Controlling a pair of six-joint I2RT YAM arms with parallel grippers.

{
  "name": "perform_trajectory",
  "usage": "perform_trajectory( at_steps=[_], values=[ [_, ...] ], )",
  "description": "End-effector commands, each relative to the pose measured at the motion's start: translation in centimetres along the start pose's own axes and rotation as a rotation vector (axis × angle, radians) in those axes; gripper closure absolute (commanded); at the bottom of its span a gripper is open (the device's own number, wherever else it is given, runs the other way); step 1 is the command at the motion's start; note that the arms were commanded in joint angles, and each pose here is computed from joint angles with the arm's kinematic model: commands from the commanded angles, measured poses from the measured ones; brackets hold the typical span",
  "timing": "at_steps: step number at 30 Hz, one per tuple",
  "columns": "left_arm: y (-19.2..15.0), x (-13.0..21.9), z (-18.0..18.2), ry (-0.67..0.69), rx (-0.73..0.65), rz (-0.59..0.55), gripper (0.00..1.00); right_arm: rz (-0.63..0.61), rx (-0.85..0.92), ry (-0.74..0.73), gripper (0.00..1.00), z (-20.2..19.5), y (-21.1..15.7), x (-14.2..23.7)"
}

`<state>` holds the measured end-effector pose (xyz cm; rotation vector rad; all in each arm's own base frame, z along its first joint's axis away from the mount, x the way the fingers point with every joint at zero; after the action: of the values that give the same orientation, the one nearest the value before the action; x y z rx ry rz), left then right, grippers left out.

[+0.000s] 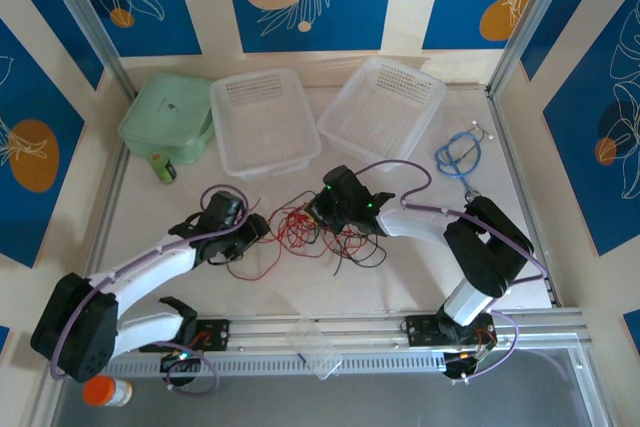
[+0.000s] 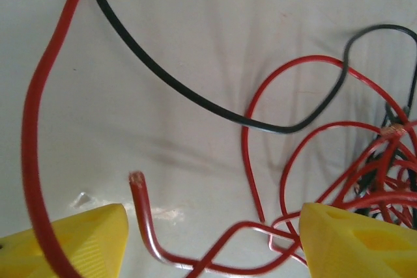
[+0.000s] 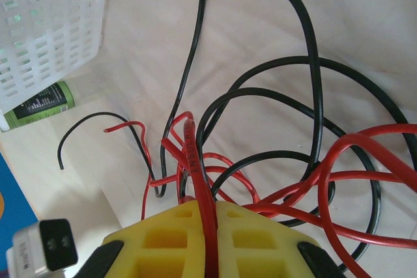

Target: Untangle the cables

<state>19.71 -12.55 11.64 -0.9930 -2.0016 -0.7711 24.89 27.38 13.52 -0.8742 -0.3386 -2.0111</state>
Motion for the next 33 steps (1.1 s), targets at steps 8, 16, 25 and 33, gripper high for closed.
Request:
perform_trajectory(
  at_steps=[8, 16, 25, 33],
  values=[
    [1.4, -1.1, -2.2, -0.060, -0.028, -0.055, 0.67, 0.037, 0.015, -0.005, 1.00, -0.2, -0.9, -0.8],
    [2.6, -0.7, -4.6, -0.057, -0.124, -0.041, 1.00, 0.065, 0.065, -0.030, 0.83, -0.9, -1.1, -0.7],
    [4.5, 5.5, -7.3, -0.012, -0.279, -0.084, 1.00, 0.020, 0.260, -0.171, 0.22, -1.7, -0.3, 2.6],
    [5.1, 7.1, -7.9, -0.035, -0.299, -0.094, 1.00, -0.036, 0.189, -0.273, 0.15, -4.9, 0.7, 2.7]
  ],
)
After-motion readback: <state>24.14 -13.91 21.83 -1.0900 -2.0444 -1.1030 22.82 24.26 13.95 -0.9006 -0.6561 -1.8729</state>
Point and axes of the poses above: each hand's point on the last joint's axis, 136 mm out from that joint toward the fingers, its own x axis back along the fingers, its own z axis along the line the jaws close on, y = z × x, the point moved 8 cm from there along x, back along the fingers, and after that the axes turned 2 degrees about -x, right-handed, at the moved point
